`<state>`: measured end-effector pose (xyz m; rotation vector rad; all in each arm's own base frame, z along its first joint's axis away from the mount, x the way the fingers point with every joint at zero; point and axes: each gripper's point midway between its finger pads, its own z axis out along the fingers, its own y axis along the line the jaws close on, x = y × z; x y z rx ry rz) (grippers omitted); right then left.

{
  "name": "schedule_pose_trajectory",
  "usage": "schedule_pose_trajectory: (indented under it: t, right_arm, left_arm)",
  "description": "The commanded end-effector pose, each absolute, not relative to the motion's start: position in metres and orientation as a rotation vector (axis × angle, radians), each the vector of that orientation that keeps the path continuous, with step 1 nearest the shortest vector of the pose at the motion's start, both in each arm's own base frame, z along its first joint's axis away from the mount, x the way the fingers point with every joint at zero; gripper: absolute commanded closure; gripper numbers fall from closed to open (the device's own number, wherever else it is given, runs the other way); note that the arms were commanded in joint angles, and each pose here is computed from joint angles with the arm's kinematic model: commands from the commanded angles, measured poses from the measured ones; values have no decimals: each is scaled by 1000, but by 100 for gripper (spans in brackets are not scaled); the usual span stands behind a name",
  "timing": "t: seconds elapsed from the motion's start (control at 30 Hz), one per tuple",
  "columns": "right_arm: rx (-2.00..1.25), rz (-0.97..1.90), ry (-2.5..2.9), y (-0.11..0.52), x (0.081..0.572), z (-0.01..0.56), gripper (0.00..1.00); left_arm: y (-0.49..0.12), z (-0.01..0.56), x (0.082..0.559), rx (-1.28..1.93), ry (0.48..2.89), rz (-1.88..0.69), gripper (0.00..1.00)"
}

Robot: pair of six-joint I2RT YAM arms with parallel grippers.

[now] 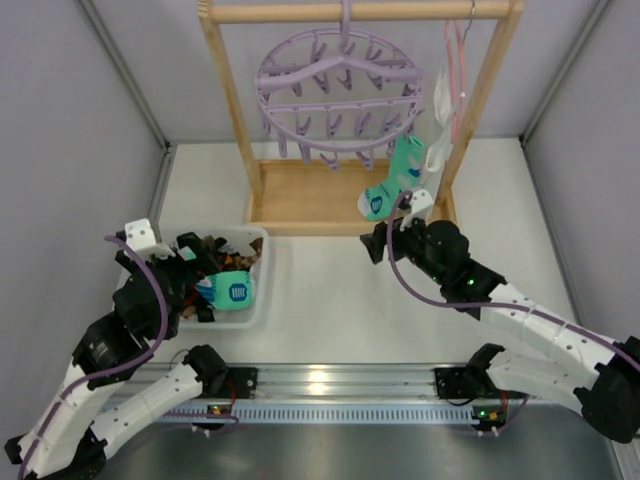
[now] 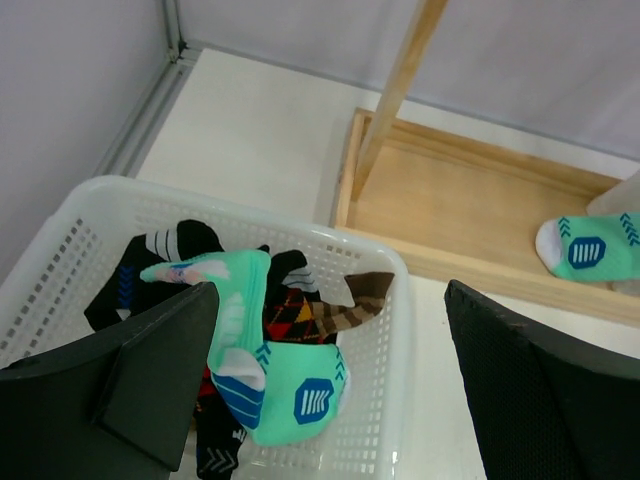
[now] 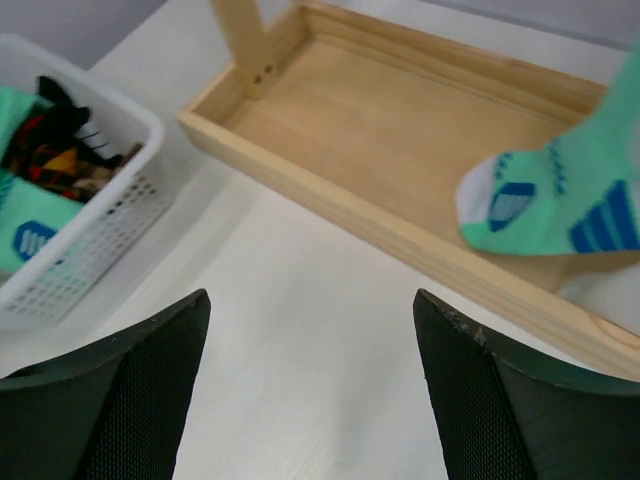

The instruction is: Remove the socks clipped to the hanger

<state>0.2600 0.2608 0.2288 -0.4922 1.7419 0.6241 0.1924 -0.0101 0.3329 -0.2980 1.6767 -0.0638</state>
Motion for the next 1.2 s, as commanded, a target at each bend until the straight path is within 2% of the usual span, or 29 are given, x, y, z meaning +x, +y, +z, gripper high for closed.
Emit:
schedule_pose_trajectory:
  t: [0.0, 0.17, 0.5, 0.97, 1.03, 1.17]
  right_arm:
    - [-381, 502, 1791, 212, 287, 219, 22]
    - [-259, 391, 1741, 164, 329, 236, 27]
    - [-257, 311, 1735, 148, 397, 244, 41]
    - [-355, 207, 1654, 149, 430, 248, 41]
    - [-379, 219, 1641, 153, 431, 246, 46]
    - [-420, 319, 1607, 170, 429, 249, 65]
  left_arm:
    - [-32, 316, 195, -238, 1719, -158, 2]
    - [-43, 303, 199, -190, 1763, -156, 2]
    - [-55, 289, 200, -136, 1811, -175, 2]
    - [-57, 288, 198, -123, 1812, -198, 2]
    - [-57, 288, 198, -125, 1812, -199, 2]
    - [-58, 288, 199, -122, 1816, -193, 2]
